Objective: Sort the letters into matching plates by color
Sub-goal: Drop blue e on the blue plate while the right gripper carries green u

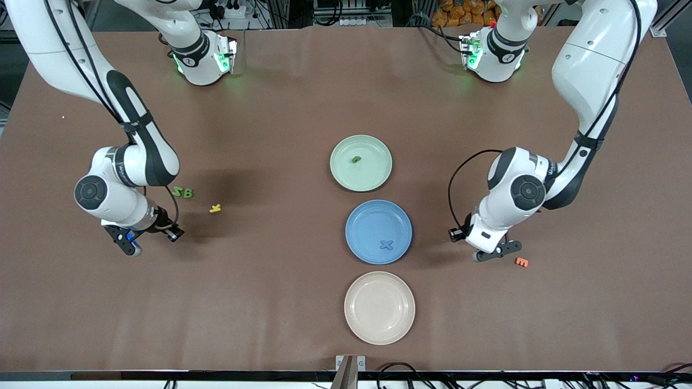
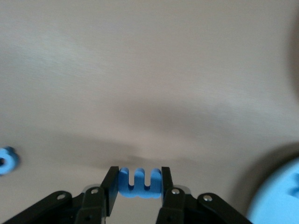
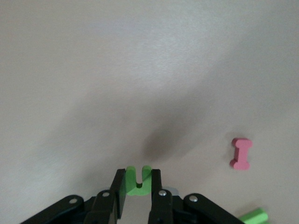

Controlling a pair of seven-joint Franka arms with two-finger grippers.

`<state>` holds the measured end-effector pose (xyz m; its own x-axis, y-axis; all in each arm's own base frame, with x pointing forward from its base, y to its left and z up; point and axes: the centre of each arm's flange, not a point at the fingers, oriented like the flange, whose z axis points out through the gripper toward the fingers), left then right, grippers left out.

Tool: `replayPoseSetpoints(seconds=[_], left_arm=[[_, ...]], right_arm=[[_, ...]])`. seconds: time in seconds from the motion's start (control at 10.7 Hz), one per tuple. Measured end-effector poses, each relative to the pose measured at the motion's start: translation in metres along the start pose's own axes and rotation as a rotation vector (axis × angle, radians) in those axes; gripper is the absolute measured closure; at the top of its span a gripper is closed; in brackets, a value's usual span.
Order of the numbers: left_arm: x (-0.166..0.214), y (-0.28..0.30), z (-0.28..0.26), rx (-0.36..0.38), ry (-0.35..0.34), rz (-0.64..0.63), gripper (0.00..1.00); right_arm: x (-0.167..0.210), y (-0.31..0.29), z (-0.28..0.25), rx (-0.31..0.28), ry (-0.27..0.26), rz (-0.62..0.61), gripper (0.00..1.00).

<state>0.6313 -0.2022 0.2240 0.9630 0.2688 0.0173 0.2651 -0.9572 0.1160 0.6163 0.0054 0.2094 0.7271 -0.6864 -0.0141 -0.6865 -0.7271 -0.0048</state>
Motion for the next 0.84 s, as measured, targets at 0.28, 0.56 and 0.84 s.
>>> replayPoseSetpoints(seconds=[0.28, 0.56, 0.84], left_arm=[[-0.018, 0.047, -0.016, -0.051, 0.007, 0.007, 0.59], [-0.043, 0.088, -0.014, -0.097, -0.023, 0.010, 0.59], [-0.071, 0.133, -0.014, -0.131, -0.037, 0.019, 0.59]], right_arm=[[-0.026, -0.028, -0.036, 0.005, -0.001, -0.061, 0.75], [-0.083, -0.076, -0.057, 0.008, 0.003, -0.158, 0.75], [-0.145, -0.125, -0.067, 0.028, 0.015, -0.189, 0.75]])
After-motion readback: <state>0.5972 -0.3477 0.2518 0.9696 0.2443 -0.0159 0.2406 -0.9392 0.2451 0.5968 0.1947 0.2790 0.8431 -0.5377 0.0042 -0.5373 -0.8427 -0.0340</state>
